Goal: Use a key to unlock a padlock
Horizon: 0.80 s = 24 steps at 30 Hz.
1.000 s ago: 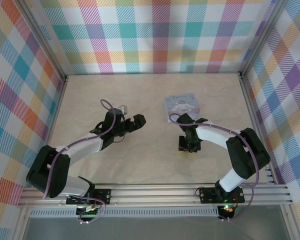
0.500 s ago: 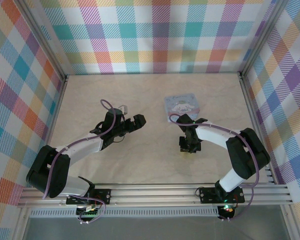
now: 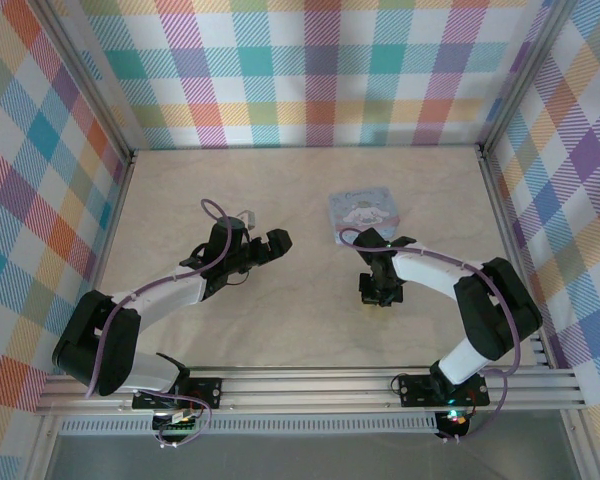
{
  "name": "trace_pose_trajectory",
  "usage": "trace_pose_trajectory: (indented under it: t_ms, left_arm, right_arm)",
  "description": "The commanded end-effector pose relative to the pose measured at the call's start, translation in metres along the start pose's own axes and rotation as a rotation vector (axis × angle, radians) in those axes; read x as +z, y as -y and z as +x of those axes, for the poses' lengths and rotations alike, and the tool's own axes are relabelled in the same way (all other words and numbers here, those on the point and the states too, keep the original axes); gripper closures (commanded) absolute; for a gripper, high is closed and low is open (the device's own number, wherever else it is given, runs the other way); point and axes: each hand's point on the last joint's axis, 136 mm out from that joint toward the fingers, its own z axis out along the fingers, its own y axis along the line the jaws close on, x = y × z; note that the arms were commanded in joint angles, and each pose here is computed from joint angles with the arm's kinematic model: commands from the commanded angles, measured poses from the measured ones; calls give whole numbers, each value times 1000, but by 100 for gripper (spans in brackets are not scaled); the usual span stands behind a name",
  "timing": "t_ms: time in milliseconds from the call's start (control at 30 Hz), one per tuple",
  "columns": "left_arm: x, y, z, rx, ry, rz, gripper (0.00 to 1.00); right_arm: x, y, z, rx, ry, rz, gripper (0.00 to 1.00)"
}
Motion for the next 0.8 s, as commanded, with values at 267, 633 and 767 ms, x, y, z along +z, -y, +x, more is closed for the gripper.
trace_pose_trajectory:
  t_ms: [267, 633, 767]
  left_arm:
    - [1, 6, -2, 23, 1, 2, 0]
    - [0, 7, -3, 25, 3, 0, 0]
    - [-2, 8, -3, 26, 6, 3, 0]
  right_arm:
    - [-8, 2, -1, -11, 22, 16, 89]
    - [-24, 4, -7, -17, 78, 20, 100]
    - [-34, 2, -11, -16, 113, 3, 100]
